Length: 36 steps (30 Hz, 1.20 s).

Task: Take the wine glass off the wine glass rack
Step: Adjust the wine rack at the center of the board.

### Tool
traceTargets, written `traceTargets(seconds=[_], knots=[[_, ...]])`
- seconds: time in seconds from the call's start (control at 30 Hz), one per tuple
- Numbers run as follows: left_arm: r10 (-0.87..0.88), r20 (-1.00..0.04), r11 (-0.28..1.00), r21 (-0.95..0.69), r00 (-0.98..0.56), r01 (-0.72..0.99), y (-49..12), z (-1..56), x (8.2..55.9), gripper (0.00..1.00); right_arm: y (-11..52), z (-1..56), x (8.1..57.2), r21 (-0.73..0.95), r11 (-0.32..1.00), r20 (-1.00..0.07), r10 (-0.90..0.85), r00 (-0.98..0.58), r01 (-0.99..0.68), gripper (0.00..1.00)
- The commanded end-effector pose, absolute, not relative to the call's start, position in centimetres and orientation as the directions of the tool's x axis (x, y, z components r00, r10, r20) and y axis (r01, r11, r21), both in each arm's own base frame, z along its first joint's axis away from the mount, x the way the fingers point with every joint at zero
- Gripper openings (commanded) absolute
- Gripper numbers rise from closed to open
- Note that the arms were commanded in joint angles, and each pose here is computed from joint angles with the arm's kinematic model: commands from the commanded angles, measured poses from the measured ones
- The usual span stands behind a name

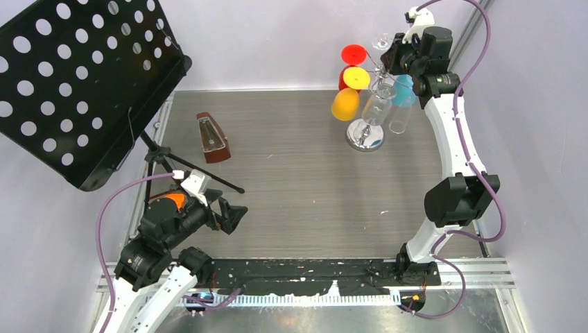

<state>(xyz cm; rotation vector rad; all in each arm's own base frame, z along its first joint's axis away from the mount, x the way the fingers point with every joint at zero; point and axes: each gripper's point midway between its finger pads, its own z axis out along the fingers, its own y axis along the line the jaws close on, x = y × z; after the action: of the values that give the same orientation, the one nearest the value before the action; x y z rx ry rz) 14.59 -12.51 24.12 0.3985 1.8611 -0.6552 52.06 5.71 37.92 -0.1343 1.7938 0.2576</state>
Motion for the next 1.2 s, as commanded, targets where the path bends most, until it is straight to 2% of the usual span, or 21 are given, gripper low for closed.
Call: traceTargets(seconds=[0.0, 0.9, 1.17], knots=[[-0.047, -0.939, 0.786, -0.245, -0.341, 0.568, -12.8, 24.9, 15.0, 0.99, 5.1, 45.2, 50.3, 0.091, 0.977, -0.995, 0.080, -0.065, -0.192, 0.06], [-0.046, -0.938, 0.785, -0.246, -0.343, 0.568, -12.9, 24.9, 15.0, 0.99, 6.4, 51.8, 48.2, 0.100, 0.988, -0.993, 0.107, 0.054, -0.121, 0.06], [-0.047, -0.939, 0.787, -0.245, -0.340, 0.567, -12.8, 24.9, 15.0, 0.99, 6.8, 52.0, 48.2, 0.100, 0.990, -0.993, 0.106, 0.049, -0.104, 0.06]])
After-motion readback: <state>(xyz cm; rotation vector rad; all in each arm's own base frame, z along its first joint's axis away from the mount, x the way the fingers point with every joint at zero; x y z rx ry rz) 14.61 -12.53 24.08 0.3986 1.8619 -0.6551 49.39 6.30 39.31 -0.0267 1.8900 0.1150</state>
